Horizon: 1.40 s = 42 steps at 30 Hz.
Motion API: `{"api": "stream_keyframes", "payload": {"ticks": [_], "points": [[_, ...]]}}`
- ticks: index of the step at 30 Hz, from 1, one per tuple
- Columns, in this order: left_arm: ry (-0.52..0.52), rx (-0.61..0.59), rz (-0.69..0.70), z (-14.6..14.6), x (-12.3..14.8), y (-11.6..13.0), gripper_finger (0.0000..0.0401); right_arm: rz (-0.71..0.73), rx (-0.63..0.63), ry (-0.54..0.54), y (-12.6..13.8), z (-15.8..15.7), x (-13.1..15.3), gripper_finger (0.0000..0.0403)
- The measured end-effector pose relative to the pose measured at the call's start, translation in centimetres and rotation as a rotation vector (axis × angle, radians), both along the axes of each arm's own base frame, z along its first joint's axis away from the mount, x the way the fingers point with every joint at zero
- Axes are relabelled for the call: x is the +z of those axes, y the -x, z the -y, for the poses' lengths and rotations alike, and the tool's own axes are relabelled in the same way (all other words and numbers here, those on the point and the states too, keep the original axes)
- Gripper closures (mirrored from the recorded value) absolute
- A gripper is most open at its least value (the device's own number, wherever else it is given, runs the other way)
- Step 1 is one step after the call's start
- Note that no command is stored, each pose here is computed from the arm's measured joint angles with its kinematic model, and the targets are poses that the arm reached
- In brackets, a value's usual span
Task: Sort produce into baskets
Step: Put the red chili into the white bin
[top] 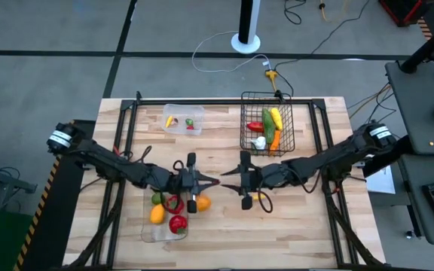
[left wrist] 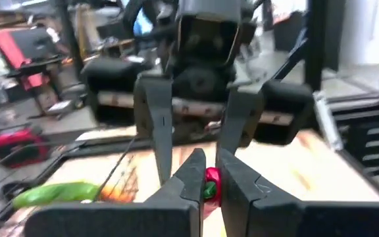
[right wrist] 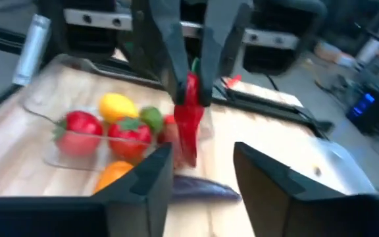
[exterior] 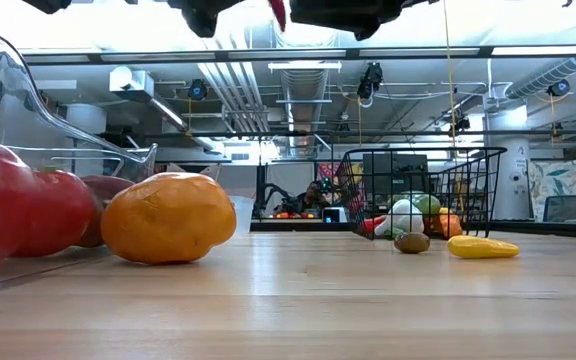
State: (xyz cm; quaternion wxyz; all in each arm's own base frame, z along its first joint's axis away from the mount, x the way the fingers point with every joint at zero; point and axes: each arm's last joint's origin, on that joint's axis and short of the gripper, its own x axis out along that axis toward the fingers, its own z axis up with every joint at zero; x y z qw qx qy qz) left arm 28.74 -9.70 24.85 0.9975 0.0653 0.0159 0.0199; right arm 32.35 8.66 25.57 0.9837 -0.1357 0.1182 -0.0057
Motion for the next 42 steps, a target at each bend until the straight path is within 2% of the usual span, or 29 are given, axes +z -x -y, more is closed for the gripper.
{"api": "stream_keyframes", "payload": {"ticks": [4,8,15,19,25,29,42], "points": [[-0.031,0.138,-0.083,-1.6,0.6,1.0,0.0393,-0.045,-0.118,-0.011,0.2,0.4,0.7,0.0226],[-0.013,0.326,-0.243,-4.5,1.4,2.0,0.0393,-0.111,-0.203,-0.035,0.4,0.6,1.0,0.0211],[0.059,0.627,-0.544,-11.1,2.1,3.9,0.0393,-0.123,-0.228,-0.090,0.4,0.7,0.9,0.0208],[0.087,0.769,-0.645,-14.7,1.6,4.9,0.0393,-0.145,-0.237,-0.105,0.5,0.7,0.6,0.0208],[0.266,0.773,-0.660,-19.4,1.3,5.9,0.0393,-0.160,-0.248,-0.122,0.6,0.7,0.5,0.0209],[0.334,0.776,-0.672,-21.2,0.8,6.4,0.0393,-0.160,-0.248,-0.122,0.6,0.7,0.5,0.0209],[0.263,0.813,-0.770,-24.1,-0.9,6.5,0.0393,-0.161,-0.248,-0.122,0.6,0.7,0.4,0.0209]]}}
